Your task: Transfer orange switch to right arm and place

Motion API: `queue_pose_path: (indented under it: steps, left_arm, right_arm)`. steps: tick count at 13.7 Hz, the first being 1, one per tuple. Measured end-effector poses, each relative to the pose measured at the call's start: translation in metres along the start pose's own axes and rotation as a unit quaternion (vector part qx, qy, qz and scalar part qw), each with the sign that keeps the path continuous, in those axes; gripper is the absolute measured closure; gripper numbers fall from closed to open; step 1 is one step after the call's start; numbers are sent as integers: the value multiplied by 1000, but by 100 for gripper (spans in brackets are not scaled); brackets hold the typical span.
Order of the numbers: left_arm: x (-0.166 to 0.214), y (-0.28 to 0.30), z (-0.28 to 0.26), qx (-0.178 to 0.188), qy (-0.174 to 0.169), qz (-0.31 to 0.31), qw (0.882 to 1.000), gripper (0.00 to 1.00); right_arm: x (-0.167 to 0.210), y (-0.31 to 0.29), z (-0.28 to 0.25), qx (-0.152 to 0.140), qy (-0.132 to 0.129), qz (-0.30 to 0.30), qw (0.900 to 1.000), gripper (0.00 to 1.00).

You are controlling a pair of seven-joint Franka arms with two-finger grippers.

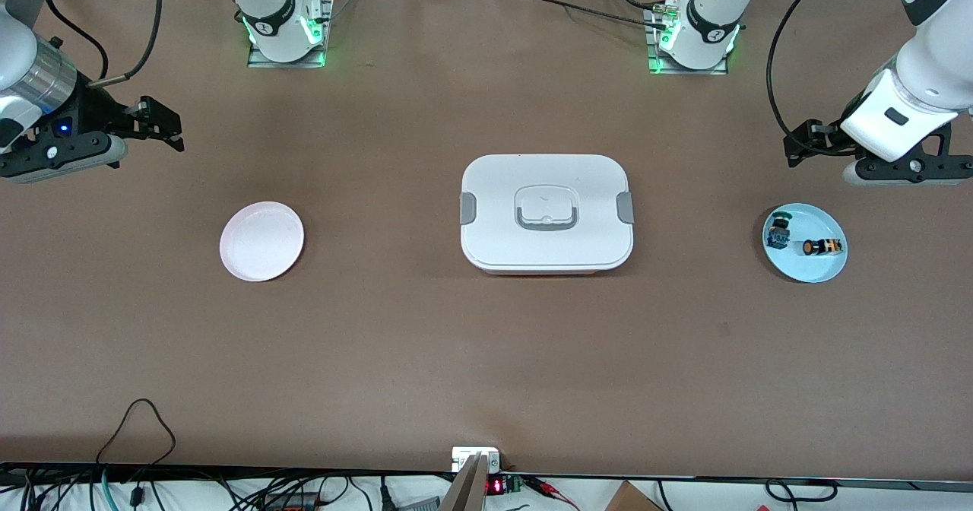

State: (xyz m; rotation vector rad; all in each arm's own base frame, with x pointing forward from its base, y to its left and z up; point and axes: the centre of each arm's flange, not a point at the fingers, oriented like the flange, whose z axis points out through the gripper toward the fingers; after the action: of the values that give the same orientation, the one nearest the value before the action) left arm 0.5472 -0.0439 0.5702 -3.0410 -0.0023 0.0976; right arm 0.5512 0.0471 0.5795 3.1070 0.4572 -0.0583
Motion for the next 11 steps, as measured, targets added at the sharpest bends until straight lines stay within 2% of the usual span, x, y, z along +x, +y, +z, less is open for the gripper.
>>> queue_pose_path:
  steps: [11]
  left_arm:
    - [1, -2, 1, 0, 0, -2, 1000, 0]
  right_arm:
    - [0, 0, 0, 2, 0, 1, 1000, 0]
